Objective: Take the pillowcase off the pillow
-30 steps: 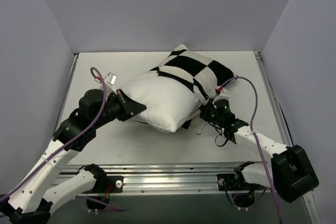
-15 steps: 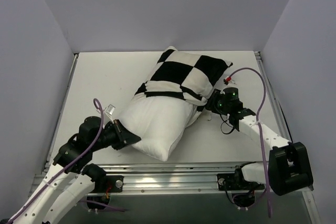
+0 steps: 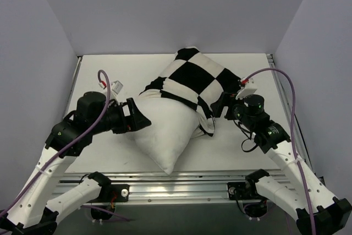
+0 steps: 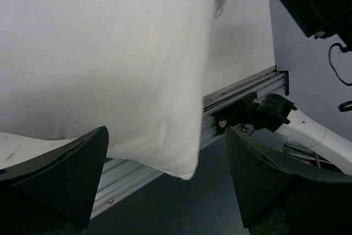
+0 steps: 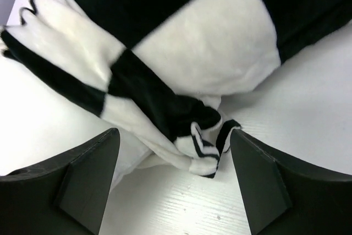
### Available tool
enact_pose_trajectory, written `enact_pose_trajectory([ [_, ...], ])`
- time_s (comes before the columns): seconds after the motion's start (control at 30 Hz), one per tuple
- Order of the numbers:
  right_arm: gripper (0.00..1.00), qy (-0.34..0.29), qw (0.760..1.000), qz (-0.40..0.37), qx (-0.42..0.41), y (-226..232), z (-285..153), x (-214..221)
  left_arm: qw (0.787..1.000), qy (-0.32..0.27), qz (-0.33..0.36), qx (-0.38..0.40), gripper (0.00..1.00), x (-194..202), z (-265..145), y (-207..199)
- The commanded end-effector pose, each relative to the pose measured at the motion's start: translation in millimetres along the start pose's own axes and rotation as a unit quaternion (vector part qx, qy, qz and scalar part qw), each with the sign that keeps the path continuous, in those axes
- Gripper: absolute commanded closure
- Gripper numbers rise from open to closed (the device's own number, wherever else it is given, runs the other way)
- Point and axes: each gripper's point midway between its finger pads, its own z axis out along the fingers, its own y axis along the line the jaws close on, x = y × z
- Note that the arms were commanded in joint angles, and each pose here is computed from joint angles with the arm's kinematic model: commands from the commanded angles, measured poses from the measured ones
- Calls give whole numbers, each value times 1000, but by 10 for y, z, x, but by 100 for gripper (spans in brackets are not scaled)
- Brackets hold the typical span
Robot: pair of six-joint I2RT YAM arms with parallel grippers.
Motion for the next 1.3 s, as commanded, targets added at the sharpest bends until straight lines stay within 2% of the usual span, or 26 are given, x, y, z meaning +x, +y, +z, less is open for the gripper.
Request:
enact_pose_trajectory([
  [0.0, 22, 2, 999, -51, -9, 38, -126, -85, 998, -26, 55, 36, 6, -220, -226, -267],
  [0.1, 20, 6, 998, -62, -22, 93, -130, -104, 996, -30, 73, 52, 6, -284, -343, -392],
  [0.17, 20, 10, 997, -67, -38, 143, -117, -88, 995, -59, 85, 1, 6, -426, -339, -239],
  [0.23, 20, 3, 996, -65, -57, 216, -104, -121, 993, -64, 96, -31, 6, -478, -289, -118],
  [0.47, 19, 13, 991, -78, -112, 470, -35, -107, 986, -52, 116, -108, 6, -753, 448, 466],
  [0.5, 19, 10, 990, -80, -114, 499, -34, -135, 986, -67, 106, -113, 6, -871, 511, 572],
  [0.6, 19, 12, 988, -90, -122, 589, -6, -132, 988, -56, 106, -98, 6, -952, 697, 679],
  [0.7, 19, 13, 987, -96, -132, 681, 36, -117, 989, -36, 103, -96, 6, -936, 854, 791],
  [0.83, 19, 11, 981, -118, -152, 888, 92, -161, 992, 7, 90, -89, 6, -716, 1061, 961],
  [0.9, 19, 18, 979, -135, -150, 984, 165, -157, 993, 18, 86, -79, 0, -638, 1146, 999],
  [0.97, 19, 14, 975, -157, -154, 1111, 239, -269, 995, 35, 74, -65, 14, -476, 1228, 1052],
  [1.0, 19, 16, 973, -167, -161, 1199, 251, -280, 995, 37, 71, -62, 33, -432, 1246, 1070],
  [1.1, 17, 17, 964, -197, -176, 1438, 378, -396, 996, 41, 63, -55, 64, -308, 1263, 1113],
  [1.13, 16, 35, 962, -207, -176, 1478, 518, -313, 996, 36, 64, -51, 83, -311, 1237, 1089],
  [1.2, 16, 34, 953, -234, -189, 1666, 574, -409, 996, 30, 69, -54, 97, -312, 1206, 1092],
  [1.23, 16, 58, 947, -248, -195, 1765, 702, -250, 996, 21, 75, -52, 98, -337, 1165, 1066],
  [1.27, 15, 52, 944, -257, -201, 1897, 703, -348, 996, 15, 78, -51, 98, -358, 1142, 1048],
])
